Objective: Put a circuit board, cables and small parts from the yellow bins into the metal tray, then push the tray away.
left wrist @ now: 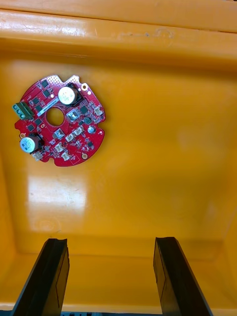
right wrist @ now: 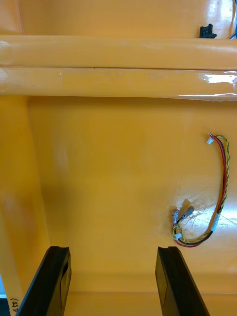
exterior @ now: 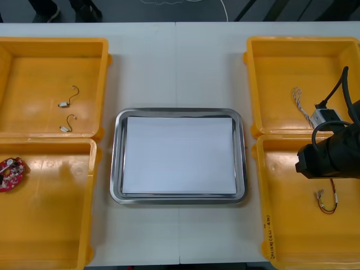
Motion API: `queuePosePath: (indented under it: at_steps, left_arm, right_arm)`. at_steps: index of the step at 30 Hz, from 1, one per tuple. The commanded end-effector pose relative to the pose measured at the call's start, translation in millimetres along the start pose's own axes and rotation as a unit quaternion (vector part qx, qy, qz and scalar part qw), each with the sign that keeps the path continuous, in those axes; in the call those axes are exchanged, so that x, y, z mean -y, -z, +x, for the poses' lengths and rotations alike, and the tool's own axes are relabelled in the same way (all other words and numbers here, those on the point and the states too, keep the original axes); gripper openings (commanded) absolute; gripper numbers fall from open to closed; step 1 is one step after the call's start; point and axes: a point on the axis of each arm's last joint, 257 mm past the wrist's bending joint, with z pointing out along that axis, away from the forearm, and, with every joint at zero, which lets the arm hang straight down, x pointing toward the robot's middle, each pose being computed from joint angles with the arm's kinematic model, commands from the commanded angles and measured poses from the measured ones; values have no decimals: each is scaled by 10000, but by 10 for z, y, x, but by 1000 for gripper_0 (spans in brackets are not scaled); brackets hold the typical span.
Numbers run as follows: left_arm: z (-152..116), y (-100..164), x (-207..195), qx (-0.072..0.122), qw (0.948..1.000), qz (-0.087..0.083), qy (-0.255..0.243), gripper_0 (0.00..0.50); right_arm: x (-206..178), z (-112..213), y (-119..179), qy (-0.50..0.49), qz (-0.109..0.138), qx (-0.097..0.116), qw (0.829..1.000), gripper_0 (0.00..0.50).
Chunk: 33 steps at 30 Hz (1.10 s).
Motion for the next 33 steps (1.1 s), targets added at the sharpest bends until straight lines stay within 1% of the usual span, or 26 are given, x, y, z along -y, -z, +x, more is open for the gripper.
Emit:
queuePosePath:
  at_steps: [1,33]
  left_arm:
    - [19,105,-109,20,9998,-208,-5,500]
    - [19,105,-109,20,9998,-208,-5,500]
  right_arm:
    - [-5,-66,80,-169,-52,207,9996,500]
    - [-5,-66,80,-169,-52,207,9996,500]
